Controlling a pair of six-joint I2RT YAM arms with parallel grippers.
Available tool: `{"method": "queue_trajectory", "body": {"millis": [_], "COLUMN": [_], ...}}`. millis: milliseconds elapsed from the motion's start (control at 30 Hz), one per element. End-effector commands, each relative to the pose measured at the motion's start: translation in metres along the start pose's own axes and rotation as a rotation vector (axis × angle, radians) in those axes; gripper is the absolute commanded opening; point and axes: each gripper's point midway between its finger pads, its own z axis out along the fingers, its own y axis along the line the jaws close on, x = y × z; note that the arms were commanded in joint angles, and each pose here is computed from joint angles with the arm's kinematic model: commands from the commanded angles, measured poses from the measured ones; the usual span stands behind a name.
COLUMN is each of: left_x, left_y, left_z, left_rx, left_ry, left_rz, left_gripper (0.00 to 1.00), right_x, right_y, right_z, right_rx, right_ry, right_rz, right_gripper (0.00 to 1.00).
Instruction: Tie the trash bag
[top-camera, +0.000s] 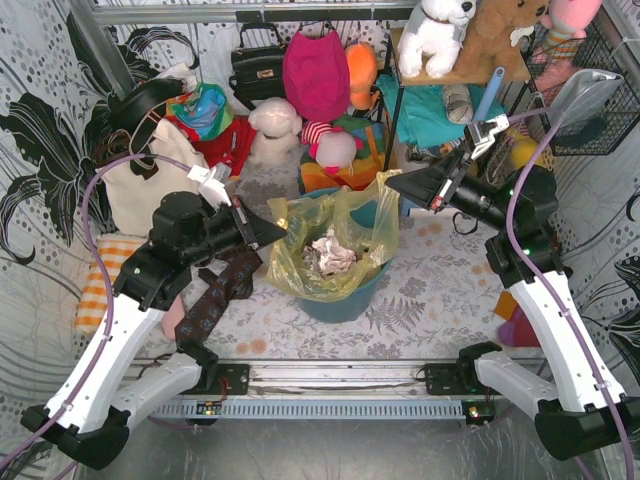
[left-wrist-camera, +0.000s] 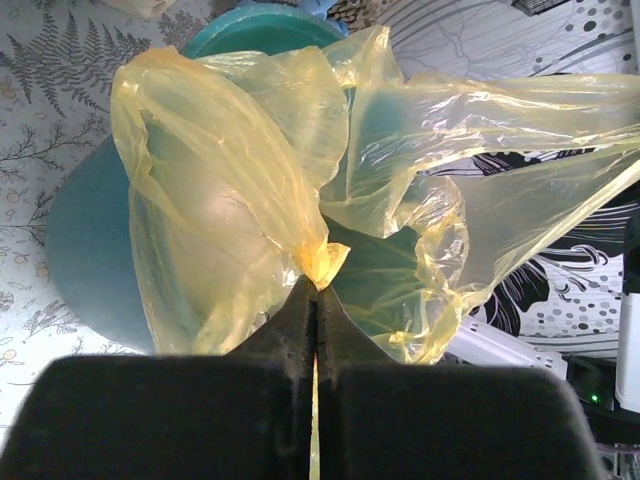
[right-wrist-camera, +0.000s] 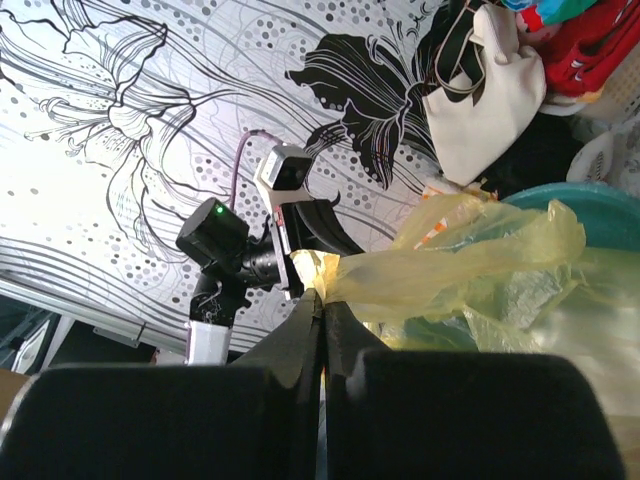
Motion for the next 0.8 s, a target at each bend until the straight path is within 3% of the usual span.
{"method": "queue_trajectory", "body": {"millis": [0,300,500,767], "left_x": [-0.026,-0.098,-0.116,-0.133], "left_y": [-0.039,-0.120,-0.157,-0.203], "left_z": [-0.016,-0.031,-0.032,-0.066], "left_rx": [0.094,0.229,0.351,0.518], "left_ry": [-0.083,-0.230,-0.249,-0.381], "left_rz": [0.049,0.218,0.297,0.405], "left_gripper": [0.00,0.00,0.00,0.00], "right_x": [-0.018,-0.051,-0.078,-0.100], "right_y": [0.030,0.035,0.075,0.126], "right_z": [0.003,0.024,0.030,0.028], "right_rx": [-0.066,-0.057,-0.104,-0.191], "right_ry": [-0.043,-0.101,-0.148,-0.202], "right_rz": [-0.067,-0.139,-0.235,-0.328], "right_gripper": [0.00,0.00,0.00,0.00]}}
